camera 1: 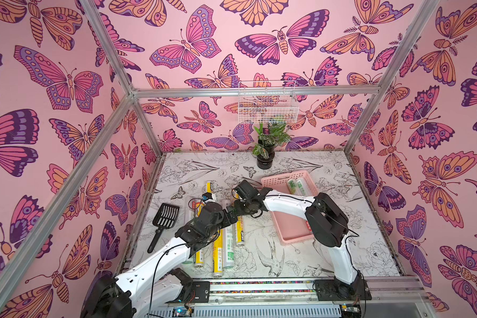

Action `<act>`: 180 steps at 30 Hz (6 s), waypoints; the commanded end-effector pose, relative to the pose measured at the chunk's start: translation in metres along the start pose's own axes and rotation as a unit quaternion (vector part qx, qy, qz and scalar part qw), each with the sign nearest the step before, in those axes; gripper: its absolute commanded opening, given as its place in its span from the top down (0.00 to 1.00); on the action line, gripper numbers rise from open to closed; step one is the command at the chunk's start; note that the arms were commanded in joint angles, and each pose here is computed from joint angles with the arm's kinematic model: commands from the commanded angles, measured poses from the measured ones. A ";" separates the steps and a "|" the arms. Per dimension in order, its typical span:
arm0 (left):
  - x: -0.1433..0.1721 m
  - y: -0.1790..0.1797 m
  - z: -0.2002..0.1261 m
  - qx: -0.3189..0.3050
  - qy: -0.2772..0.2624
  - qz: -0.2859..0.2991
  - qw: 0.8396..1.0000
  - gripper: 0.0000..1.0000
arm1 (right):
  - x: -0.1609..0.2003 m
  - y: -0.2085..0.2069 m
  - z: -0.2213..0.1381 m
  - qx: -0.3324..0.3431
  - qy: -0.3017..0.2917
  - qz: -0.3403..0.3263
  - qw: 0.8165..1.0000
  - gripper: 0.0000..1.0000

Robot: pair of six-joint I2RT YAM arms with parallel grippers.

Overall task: Put the plastic wrap into the basket
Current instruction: Pick up the plastic wrap from the center of the board, then place the plastic wrap in the basket.

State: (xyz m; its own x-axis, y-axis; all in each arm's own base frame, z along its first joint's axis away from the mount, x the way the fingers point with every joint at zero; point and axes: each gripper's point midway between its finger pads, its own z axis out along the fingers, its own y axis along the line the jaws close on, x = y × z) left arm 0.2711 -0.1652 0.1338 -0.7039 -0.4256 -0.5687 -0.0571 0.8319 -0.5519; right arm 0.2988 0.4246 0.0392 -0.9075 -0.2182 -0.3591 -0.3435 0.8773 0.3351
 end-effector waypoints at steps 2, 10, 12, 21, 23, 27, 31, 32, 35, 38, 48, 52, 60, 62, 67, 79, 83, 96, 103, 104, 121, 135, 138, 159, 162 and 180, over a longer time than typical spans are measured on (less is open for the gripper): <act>-0.004 -0.001 -0.001 -0.004 -0.001 -0.002 1.000 0.03 | 0.010 -0.025 0.001 0.075 0.010 -0.019 0.997 0.53; -0.004 -0.006 0.002 0.000 0.007 -0.001 1.000 0.03 | 0.015 -0.038 0.002 0.119 0.016 -0.040 0.992 0.49; -0.004 -0.006 0.001 0.000 0.005 -0.002 1.000 0.03 | 0.019 -0.039 0.006 0.120 0.024 -0.043 0.992 0.47; -0.004 -0.006 0.002 -0.001 0.007 -0.003 1.000 0.03 | 0.023 -0.044 0.004 0.133 0.024 -0.049 0.990 0.56; -0.004 -0.007 0.002 0.001 0.008 -0.004 1.000 0.03 | 0.017 -0.040 -0.007 0.129 0.009 -0.049 0.990 0.61; -0.006 -0.011 0.000 0.009 0.008 -0.003 1.000 0.03 | 0.004 -0.027 -0.035 0.101 -0.022 -0.051 0.993 0.69; -0.009 -0.022 -0.003 0.027 0.012 0.000 1.000 0.02 | -0.005 -0.015 -0.068 0.064 -0.058 -0.061 0.994 0.72; -0.010 -0.024 -0.003 0.030 0.012 0.000 0.999 0.02 | -0.006 -0.013 -0.078 0.053 -0.067 -0.063 0.994 0.73; -0.010 -0.030 -0.001 0.040 0.014 0.002 0.999 0.02 | -0.008 -0.011 -0.102 0.033 -0.086 -0.069 0.993 0.73; -0.009 -0.045 0.002 0.067 0.025 0.010 0.997 0.02 | -0.010 -0.020 -0.124 0.027 -0.100 -0.069 0.992 0.74; 0.012 -0.120 0.031 0.136 0.080 0.068 0.985 0.01 | -0.028 -0.101 -0.212 0.045 -0.207 -0.016 0.977 0.74; 0.023 -0.144 0.043 0.160 0.102 0.079 0.979 0.00 | -0.023 -0.138 -0.226 0.066 -0.203 0.002 0.977 0.74; 0.051 -0.191 0.063 0.197 0.151 0.104 0.963 0.00 | -0.010 -0.191 -0.219 0.113 -0.143 -0.016 0.983 0.75; 0.057 -0.196 0.067 0.199 0.158 0.107 0.961 0.00 | -0.007 -0.200 -0.213 0.121 -0.117 -0.021 0.985 0.75; 0.062 -0.199 0.070 0.198 0.163 0.109 0.960 0.00 | -0.003 -0.212 -0.192 0.128 -0.055 -0.027 0.990 0.74; 0.057 -0.188 0.068 0.186 0.149 0.110 0.965 0.00 | 0.009 -0.215 -0.149 0.110 0.021 -0.020 0.994 0.73; 0.055 -0.186 0.067 0.184 0.145 0.109 0.966 0.00 | 0.014 -0.217 -0.143 0.110 0.036 -0.020 0.993 0.73; 0.051 -0.186 0.065 0.186 0.143 0.107 0.966 0.00 | 0.009 -0.237 -0.127 0.175 0.035 -0.040 0.983 0.66; 0.051 -0.185 0.065 0.186 0.142 0.107 0.966 0.00 | 0.014 -0.243 -0.120 0.224 0.047 -0.067 0.971 0.55; 0.051 -0.185 0.065 0.186 0.142 0.107 0.966 0.00 | 0.015 -0.243 -0.120 0.230 0.047 -0.071 0.969 0.54; 0.052 -0.183 0.066 0.183 0.145 0.106 0.967 0.00 | 0.010 -0.254 -0.124 0.279 0.018 -0.069 0.958 0.48; 0.049 -0.173 0.064 0.169 0.131 0.105 0.971 0.00 | -0.002 -0.238 -0.148 0.263 -0.048 -0.039 0.963 0.49; 0.043 -0.161 0.059 0.150 0.115 0.105 0.976 0.00 | -0.010 -0.215 -0.165 0.205 -0.092 -0.020 0.974 0.49; 0.012 -0.009 0.001 -0.037 0.009 0.047 0.998 0.03 | -0.003 -0.049 -0.154 -0.053 -0.157 -0.001 0.986 0.49; 0.011 0.007 -0.009 -0.050 -0.004 0.035 0.998 0.03 | 0.004 -0.022 -0.136 -0.068 -0.139 -0.014 0.988 0.50; 0.000 0.052 -0.043 -0.102 -0.045 0.024 0.994 0.00 | 0.051 0.055 -0.043 -0.082 -0.023 -0.049 0.995 0.43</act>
State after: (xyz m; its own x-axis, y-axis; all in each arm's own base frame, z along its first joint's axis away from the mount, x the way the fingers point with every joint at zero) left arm 0.2438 -0.1193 0.1432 -0.6379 -0.4174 -0.6472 -0.1383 0.8888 -0.4368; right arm 0.2327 0.4331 0.0774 -0.8501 -0.2590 -0.4586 -0.4657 0.7763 0.4249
